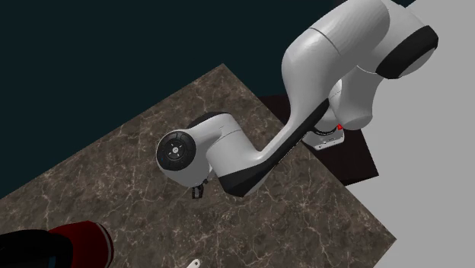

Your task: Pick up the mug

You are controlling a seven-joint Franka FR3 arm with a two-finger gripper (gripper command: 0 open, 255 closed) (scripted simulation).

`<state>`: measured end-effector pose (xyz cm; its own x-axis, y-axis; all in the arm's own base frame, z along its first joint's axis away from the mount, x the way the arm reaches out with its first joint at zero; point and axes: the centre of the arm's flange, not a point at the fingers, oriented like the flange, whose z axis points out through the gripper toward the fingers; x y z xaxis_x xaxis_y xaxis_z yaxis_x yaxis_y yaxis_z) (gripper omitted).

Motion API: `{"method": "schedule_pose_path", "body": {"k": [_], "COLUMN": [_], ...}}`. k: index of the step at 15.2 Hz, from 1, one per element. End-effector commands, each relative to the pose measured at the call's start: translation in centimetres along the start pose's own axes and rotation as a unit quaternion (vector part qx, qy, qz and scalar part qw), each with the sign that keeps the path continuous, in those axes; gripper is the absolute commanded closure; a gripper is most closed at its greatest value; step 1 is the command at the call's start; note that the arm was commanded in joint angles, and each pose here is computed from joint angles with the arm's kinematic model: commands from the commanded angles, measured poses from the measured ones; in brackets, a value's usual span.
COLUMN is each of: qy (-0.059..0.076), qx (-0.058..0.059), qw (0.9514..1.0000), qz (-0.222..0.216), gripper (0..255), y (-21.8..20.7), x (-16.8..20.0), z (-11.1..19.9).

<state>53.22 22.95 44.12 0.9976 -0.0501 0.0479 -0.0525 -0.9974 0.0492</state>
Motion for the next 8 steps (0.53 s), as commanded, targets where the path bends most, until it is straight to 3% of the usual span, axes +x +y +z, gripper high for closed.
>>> {"method": "schedule_pose_path", "body": {"k": [1,8], "qy": [0.0,0.0], "qx": [0.0,0.0], "qw": [1.0,1.0], "qz": [0.0,0.0], "gripper": [255,255], "y": [0.0,0.0], "x": [0.0,0.1], "z": [0.0,-1.1]}}
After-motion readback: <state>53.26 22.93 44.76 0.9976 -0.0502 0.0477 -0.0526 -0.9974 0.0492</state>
